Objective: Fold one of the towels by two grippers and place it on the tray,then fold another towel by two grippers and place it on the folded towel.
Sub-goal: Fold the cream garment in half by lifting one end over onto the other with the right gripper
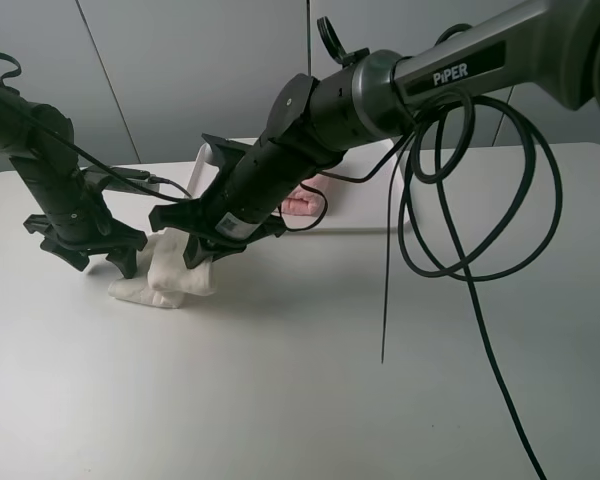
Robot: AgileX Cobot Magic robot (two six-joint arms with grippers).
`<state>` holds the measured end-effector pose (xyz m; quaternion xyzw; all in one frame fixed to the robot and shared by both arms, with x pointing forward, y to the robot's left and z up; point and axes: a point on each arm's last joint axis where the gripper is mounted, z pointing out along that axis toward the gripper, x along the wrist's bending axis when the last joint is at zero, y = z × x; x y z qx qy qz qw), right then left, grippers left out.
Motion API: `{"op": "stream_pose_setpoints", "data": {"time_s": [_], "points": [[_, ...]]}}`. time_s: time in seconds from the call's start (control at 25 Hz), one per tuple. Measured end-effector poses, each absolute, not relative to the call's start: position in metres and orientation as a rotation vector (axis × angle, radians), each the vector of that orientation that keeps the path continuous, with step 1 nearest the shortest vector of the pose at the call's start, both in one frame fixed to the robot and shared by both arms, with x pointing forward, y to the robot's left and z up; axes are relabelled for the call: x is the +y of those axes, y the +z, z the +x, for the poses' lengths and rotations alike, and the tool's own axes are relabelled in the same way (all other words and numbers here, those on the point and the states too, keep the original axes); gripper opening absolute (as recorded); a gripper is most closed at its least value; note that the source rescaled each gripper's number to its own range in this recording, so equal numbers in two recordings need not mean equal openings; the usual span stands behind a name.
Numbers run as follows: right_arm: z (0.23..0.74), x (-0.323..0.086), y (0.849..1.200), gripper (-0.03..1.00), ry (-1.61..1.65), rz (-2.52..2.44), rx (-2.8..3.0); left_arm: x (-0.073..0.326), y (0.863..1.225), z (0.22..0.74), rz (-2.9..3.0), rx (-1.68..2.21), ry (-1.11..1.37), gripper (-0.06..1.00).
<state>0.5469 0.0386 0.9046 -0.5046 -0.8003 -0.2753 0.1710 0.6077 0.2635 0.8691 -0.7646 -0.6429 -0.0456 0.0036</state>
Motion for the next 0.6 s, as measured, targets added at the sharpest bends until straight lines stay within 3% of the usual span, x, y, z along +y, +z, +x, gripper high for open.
{"op": "stream_pose_setpoints", "data": {"time_s": [0.6], "points": [[0.563, -0.011, 0.889, 0.05, -0.361, -1.645, -2.454, 0.263, 0.869, 0.608, -2.394, -2.023, -0.137, 0.93]]}}
